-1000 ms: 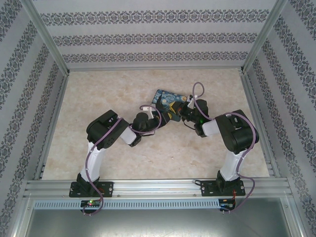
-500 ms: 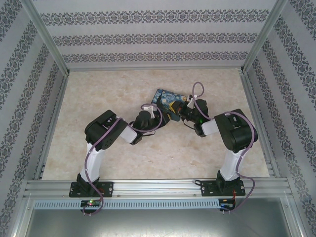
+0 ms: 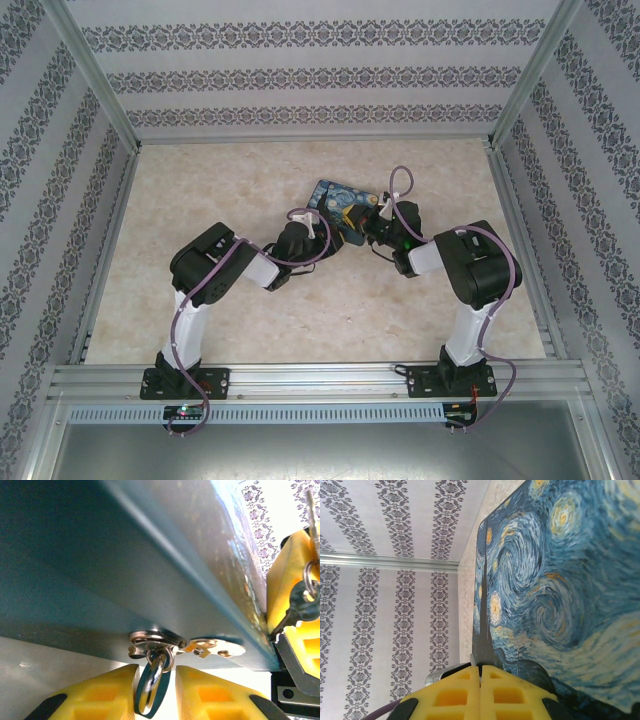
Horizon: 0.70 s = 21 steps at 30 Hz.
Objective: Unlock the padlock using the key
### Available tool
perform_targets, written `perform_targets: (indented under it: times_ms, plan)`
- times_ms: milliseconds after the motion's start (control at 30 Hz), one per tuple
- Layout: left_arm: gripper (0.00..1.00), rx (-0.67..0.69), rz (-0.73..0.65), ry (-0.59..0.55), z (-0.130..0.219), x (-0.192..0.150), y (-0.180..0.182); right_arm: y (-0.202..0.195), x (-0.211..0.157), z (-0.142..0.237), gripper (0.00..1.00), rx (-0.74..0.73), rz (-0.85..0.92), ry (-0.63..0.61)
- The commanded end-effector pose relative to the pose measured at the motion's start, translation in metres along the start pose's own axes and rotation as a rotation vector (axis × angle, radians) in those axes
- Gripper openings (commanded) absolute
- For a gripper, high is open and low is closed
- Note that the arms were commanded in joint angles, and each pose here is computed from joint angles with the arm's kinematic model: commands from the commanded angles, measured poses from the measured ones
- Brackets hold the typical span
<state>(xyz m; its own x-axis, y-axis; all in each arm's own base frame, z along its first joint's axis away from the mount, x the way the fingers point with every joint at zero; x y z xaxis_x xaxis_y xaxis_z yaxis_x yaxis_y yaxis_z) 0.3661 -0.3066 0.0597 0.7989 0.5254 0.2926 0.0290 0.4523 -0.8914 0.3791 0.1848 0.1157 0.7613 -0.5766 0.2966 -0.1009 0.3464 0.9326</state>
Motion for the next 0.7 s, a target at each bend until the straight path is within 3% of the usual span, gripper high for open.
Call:
perform_targets:
  times_ms: [0, 267, 667]
  plan:
    - [0.21, 0.097, 0.021, 0.026, 0.0, -0.008, 0.018, -0.015, -0.006, -0.002, 0.0, -0.046, -0.027, 0.017]
    - [0.0, 0.081, 0.078, 0.01, 0.007, -0.001, 0.022, 0.005, -0.003, 0.003, 0.0, -0.003, -0.001, 0.026]
    - [0.0, 0.105, 0.141, -0.042, 0.06, 0.01, 0.029, 0.036, -0.045, 0.044, 0.0, 0.024, 0.097, 0.095]
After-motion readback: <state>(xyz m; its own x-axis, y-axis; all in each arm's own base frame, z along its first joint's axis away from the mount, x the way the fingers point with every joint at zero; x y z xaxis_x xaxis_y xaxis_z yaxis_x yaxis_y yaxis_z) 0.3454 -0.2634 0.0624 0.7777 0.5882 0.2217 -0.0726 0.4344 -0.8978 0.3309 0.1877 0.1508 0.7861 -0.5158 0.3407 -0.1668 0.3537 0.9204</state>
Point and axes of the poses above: each hand's point on the last joint's axis, 136 mm out from that joint toward the fingers, its own z axis back along the fingers, its own y axis along the line the jaws close on, x = y × z, the point moved 5 cm from there along z, back along the fingers, and after that the axes turned 10 degrees about z, right-handed, at the moved point
